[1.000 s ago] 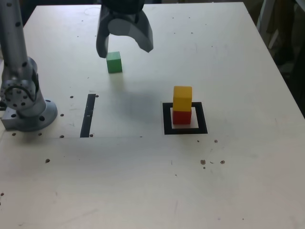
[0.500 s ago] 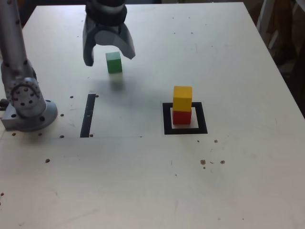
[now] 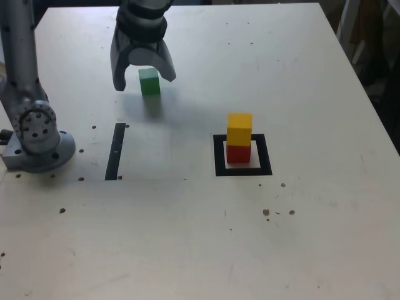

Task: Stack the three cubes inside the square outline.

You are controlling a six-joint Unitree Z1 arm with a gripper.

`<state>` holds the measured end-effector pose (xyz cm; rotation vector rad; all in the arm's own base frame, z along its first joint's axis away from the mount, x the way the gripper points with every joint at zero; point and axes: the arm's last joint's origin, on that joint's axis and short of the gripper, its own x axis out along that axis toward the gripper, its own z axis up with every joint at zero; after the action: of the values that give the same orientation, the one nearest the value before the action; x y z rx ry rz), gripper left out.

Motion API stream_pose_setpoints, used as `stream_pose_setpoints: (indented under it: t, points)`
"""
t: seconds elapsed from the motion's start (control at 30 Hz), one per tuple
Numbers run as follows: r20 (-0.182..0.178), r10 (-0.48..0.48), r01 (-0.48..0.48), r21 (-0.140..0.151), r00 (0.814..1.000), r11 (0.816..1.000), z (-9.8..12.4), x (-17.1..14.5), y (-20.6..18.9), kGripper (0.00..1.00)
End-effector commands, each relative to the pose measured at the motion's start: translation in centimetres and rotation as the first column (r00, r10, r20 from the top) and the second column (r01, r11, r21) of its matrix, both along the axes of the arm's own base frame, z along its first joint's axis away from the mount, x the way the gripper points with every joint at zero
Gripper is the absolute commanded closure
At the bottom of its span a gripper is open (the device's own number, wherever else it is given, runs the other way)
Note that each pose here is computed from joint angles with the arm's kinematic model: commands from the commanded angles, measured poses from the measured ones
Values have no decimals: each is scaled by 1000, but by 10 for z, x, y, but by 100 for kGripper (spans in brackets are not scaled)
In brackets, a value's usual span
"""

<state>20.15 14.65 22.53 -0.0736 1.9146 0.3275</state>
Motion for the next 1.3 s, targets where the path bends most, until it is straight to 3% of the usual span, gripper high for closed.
stream_pose_setpoints:
  t: [0.0, 0.4, 0.9, 1.27]
  points:
    - [-2, 6, -6, -3, 1000, 1000, -5, 2, 8, 5]
    - [-8, 31, -31, -16, 1000, 999, -23, 10, 30, 20]
    - [6, 41, -41, 7, 999, 999, -24, 12, 33, 67]
    - [13, 38, -38, 11, 999, 999, -24, 12, 34, 68]
